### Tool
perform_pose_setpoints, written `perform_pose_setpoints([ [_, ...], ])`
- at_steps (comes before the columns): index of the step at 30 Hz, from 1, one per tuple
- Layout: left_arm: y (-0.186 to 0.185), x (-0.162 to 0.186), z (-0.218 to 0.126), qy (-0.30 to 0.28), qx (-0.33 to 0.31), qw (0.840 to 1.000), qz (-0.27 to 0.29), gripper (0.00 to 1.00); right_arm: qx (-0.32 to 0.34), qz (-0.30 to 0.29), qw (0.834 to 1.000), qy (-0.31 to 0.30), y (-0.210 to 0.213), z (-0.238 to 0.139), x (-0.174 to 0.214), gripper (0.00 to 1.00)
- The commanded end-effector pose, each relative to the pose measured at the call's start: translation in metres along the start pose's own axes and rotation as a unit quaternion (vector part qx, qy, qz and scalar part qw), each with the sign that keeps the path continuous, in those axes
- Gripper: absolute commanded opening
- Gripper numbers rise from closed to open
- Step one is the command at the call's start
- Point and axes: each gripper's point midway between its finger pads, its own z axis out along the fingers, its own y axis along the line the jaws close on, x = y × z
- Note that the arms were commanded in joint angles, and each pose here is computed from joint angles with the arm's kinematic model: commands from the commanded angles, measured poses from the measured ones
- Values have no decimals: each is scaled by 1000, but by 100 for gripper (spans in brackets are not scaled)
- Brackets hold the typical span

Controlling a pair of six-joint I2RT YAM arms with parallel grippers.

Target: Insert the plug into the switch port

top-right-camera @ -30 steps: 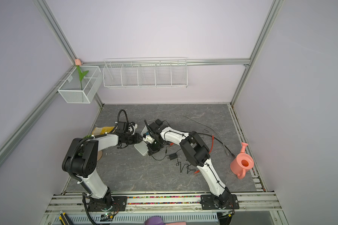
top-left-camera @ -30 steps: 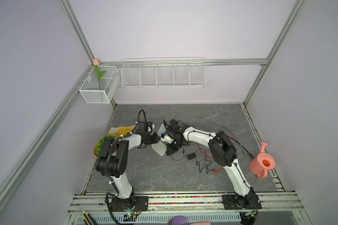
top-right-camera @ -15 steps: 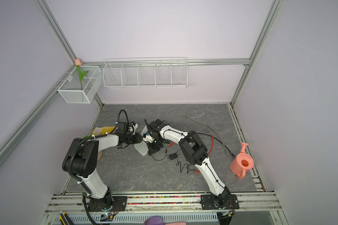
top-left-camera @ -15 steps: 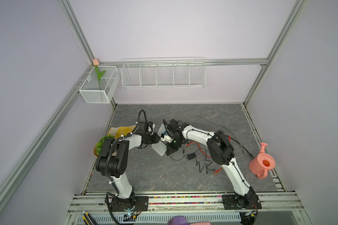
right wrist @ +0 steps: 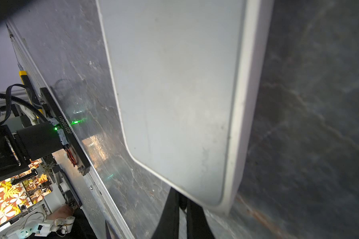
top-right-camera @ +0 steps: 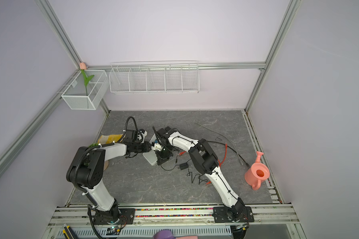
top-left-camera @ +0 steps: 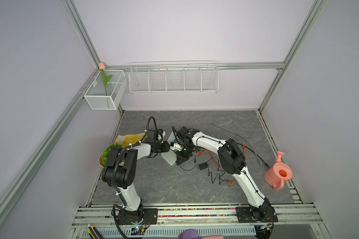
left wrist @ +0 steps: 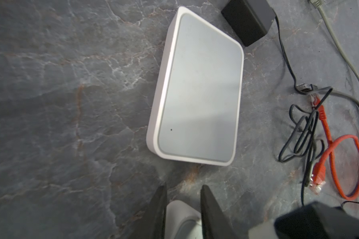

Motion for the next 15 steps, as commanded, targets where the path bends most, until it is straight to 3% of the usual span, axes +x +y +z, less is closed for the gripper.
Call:
perform_pose_setpoints([
  [1,-38,83,4,142,73,987,-29,30,18,-73,989,-125,-12,-9,-71,7],
  [15,-41,86,2,141,77,987,-26,30,10,-58,986,-157,-9,-22,-87,6],
])
